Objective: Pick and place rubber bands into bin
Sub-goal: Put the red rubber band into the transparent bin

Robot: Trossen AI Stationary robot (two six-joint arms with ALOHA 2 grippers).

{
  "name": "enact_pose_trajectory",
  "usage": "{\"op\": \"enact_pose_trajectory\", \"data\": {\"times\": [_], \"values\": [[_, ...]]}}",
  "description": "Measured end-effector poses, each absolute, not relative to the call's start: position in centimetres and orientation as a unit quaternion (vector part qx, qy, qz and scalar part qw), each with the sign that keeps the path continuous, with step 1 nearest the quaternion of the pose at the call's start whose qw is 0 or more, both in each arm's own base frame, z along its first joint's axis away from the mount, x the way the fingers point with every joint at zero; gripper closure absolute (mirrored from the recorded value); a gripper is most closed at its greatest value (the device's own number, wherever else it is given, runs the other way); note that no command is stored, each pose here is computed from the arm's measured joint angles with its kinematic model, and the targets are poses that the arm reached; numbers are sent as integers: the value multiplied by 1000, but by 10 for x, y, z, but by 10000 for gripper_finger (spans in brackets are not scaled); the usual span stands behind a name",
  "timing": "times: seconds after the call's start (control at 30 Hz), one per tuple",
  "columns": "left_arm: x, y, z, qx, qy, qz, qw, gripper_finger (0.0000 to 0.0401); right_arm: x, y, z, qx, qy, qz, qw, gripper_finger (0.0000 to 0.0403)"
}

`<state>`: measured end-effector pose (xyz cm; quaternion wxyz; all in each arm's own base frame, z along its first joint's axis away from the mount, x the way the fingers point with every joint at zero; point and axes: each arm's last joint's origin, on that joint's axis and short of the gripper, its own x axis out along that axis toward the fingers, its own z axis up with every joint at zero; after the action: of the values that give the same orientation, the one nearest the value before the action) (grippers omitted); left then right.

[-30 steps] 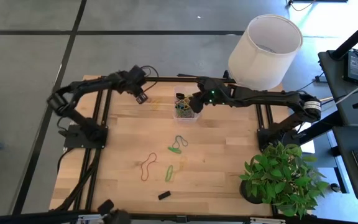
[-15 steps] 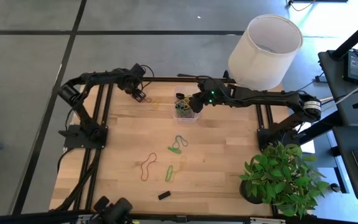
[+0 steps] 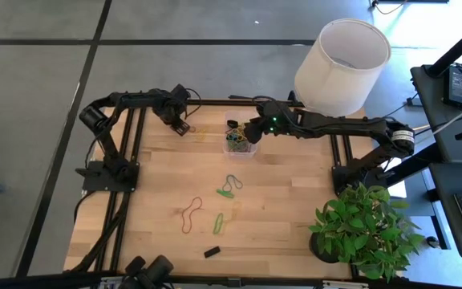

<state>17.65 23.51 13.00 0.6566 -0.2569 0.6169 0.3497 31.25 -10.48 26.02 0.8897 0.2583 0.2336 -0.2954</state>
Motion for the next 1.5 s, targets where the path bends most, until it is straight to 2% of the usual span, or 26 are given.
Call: {"op": "enact_pose_trajectory", "data": {"times": [0.2, 0.27, 0.4, 0.53, 0.63, 0.77, 0.93, 1.1, 1.3, 1.5], "values": [[175, 234, 138, -239, 611, 353, 667, 380, 312, -105, 260, 258, 234, -295, 890, 254], [174, 232, 142, -231, 618, 339, 671, 394, 312, -105, 260, 256, 235, -295, 890, 254], [174, 221, 153, -173, 649, 276, 687, 398, 310, -104, 257, 247, 257, -295, 886, 254], [179, 205, 172, -141, 649, 258, 702, 398, 304, -98, 249, 252, 308, -298, 868, 254], [186, 190, 190, -121, 627, 237, 732, 398, 302, -88, 244, 223, 368, -245, 869, 258], [196, 167, 213, -97, 585, 218, 775, 398, 297, -76, 237, 188, 431, -195, 861, 292], [210, 136, 236, -74, 543, 200, 812, 398, 294, -65, 237, 152, 463, -117, 865, 350], [238, 110, 264, -57, 502, 179, 844, 398, 276, -60, 237, 134, 465, -75, 872, 396], [277, 99, 302, -15, 458, 201, 866, 398, 237, -50, 237, 126, 428, -67, 892, 379], [324, 117, 321, -8, 435, 209, 876, 398, 205, -43, 235, 154, 392, -81, 903, 380]]}}
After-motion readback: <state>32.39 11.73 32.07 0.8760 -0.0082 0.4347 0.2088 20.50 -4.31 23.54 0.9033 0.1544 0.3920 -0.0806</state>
